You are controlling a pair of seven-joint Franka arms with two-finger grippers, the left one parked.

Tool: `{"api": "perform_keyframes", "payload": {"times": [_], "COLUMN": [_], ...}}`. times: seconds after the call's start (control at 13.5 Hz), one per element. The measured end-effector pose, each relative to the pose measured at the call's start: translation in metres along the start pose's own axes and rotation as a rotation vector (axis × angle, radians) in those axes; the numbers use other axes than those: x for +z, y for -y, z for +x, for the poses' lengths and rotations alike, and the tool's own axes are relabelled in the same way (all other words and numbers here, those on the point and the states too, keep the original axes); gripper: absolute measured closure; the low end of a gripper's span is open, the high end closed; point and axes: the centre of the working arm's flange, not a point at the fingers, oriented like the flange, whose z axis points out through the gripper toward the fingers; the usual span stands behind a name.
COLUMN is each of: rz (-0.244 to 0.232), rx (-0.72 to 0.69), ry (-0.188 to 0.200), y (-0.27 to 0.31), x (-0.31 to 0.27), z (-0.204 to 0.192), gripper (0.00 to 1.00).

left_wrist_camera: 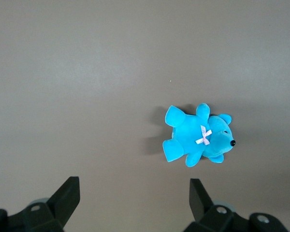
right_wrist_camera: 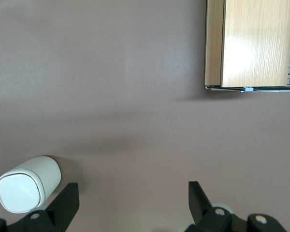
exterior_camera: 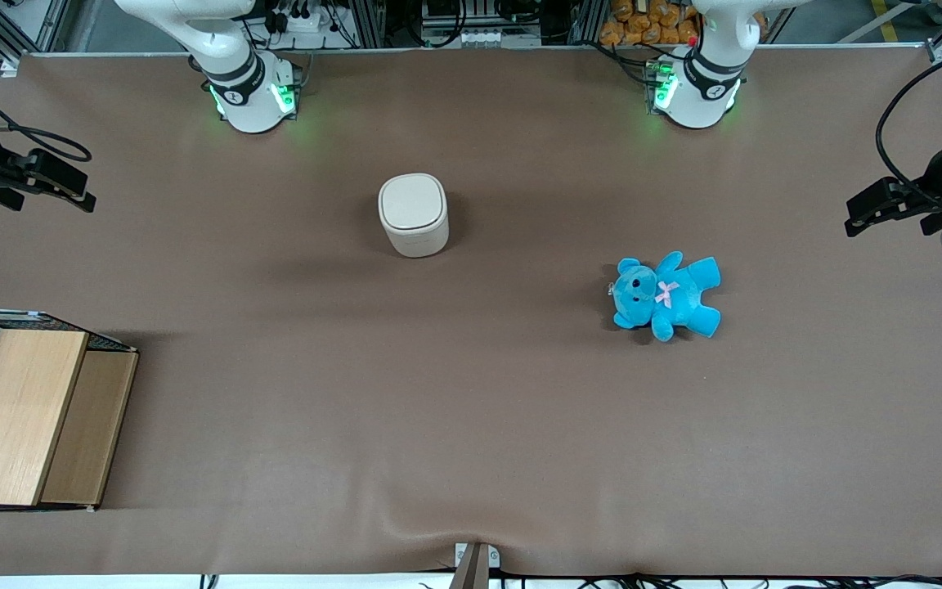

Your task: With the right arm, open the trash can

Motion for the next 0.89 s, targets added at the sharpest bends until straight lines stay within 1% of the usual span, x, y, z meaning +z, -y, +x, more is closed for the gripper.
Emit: {"api": "perform_keyframes", "payload": {"times": [0.59,0.89], "rz": [0.000,0.003], "rx": [-0.003,-0.011], "ry": [0.002,0.041], "y": [0.001,0.006], "x": [0.001,0.020], "z": [0.001,0.010], "gripper": [0.00,0.00]}}
